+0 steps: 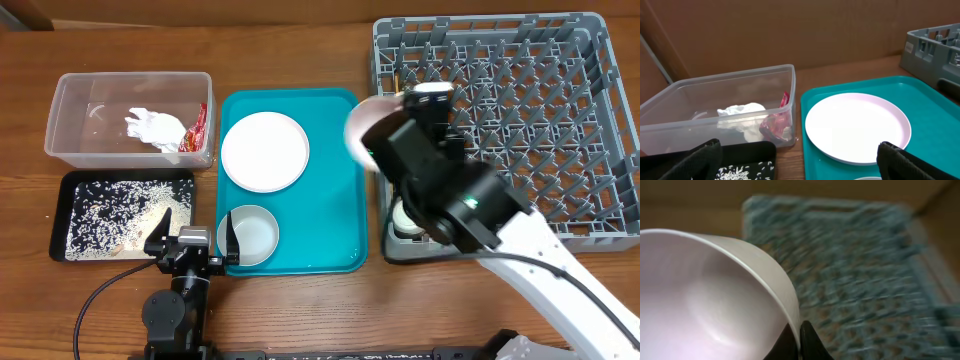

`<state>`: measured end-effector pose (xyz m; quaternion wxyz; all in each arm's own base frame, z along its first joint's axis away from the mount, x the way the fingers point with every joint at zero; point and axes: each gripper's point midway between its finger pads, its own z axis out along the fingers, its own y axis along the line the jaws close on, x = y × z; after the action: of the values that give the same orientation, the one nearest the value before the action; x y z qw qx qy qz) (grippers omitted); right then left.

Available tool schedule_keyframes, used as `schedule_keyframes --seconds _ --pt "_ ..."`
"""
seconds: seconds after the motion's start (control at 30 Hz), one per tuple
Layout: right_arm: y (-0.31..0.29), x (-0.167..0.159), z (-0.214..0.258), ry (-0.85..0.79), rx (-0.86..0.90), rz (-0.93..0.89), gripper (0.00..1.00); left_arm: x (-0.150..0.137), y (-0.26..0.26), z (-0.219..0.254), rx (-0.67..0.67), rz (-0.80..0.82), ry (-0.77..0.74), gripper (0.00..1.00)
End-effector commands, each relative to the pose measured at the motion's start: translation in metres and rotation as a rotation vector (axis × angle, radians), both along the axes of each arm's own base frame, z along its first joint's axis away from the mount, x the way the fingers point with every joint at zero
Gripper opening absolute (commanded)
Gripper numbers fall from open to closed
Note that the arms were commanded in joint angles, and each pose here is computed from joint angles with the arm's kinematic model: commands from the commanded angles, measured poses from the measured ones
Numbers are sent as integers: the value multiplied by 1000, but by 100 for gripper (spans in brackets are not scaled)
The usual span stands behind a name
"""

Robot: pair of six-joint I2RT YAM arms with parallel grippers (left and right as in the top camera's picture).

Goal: Sort waste into correct bins and load items into the dishwasher
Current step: 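Carry the pink-white bowl into the dish rack and release it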

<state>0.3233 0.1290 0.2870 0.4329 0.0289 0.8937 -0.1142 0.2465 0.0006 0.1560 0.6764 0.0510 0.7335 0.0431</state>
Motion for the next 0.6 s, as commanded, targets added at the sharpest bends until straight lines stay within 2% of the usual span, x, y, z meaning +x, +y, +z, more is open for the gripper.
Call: schedule_keyframes --seconds 0.0,0.1,0.33,0.57 --pt "-70 0 61 -292 -303 -338 4 0 -2 0 18 -12 -5 99" --pt "-77 7 51 -268 -346 -364 4 0 -2 0 18 -12 -5 100" --pt "-81 30 -29 0 -428 -333 4 0 -2 0 18 -12 -5 100" --pt "-99 48 -81 135 -494 -387 4 0 -2 0 18 -12 -5 100"
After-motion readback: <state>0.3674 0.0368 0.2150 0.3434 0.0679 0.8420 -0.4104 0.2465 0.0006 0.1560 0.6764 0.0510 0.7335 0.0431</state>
